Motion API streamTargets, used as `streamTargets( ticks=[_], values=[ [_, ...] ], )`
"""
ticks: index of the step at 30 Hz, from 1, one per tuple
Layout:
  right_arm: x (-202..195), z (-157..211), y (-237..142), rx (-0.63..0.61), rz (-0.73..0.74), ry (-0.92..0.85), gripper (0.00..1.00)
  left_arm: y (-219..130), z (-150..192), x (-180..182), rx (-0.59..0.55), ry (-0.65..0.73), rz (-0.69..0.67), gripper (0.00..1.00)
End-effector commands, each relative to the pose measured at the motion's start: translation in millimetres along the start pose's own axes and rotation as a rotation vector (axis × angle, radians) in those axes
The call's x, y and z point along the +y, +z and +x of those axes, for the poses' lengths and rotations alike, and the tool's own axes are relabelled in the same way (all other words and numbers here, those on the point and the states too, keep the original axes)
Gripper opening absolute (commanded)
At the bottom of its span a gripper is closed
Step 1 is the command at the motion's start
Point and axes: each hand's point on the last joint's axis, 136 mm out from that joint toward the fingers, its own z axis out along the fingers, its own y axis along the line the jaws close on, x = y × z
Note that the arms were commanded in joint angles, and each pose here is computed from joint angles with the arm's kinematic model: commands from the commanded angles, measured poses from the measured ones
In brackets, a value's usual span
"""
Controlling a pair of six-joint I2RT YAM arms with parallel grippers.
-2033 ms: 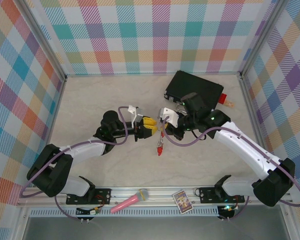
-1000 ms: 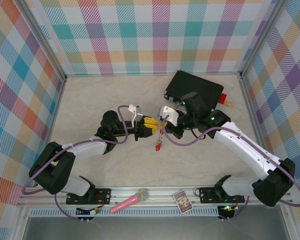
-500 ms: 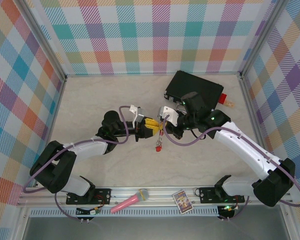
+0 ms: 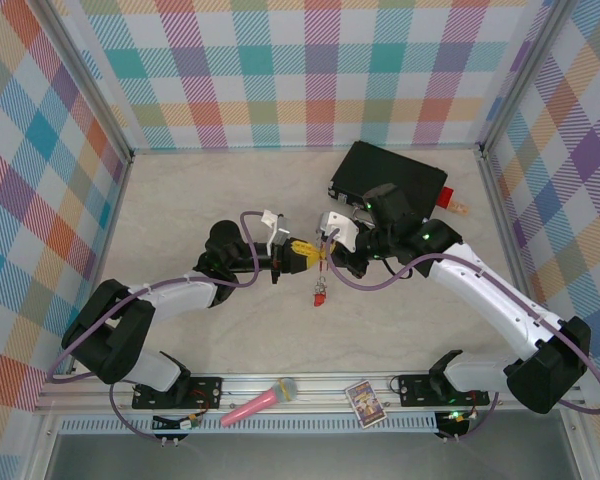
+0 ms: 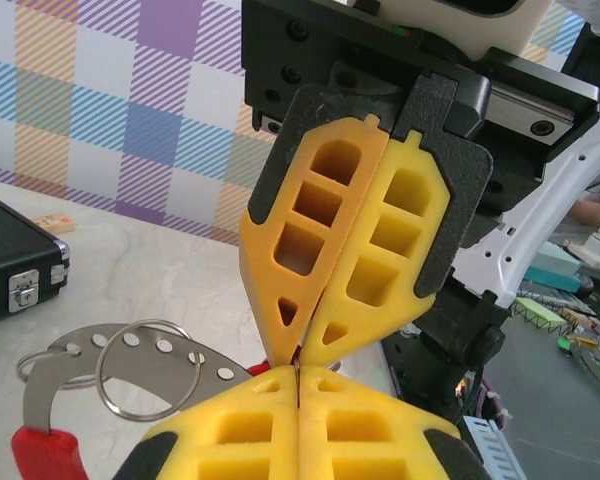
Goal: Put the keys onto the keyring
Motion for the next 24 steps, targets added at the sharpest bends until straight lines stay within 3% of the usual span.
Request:
streamTargets(
  ticks=[1, 5, 7, 14, 24],
  values=[
    [7.9, -18.4, -7.2, -0.081, -0.013, -0.035, 0.0, 2.9, -6.2, -7.2, -0.013, 0.046, 0.013, 0.0],
    [6.6, -20.2, -8.9, -0.09, 0.0, -0.031, 0.0, 2.3, -8.3, -6.0, -0.015, 0.055, -0.002, 0.0],
    [4.0, -22.4, -11.2, -0.098, 0.018, -0.017, 0.17, 1.2, -13.1, -4.7, -0.036, 0.066, -0.021, 0.0],
    [-15.3, -27.8, -33.6, -0.194, 0.187, 0.078, 0.35, -7.0, -41.8, -6.9, -0.174, 0.115, -0.074, 0.0],
    [-12.8, -39.5, -54.1, -0.357, 0.247, 0.105, 0.36, -6.2, -93.6, -20.1, -0.341, 0.167, -0.078, 0.0]
  ],
)
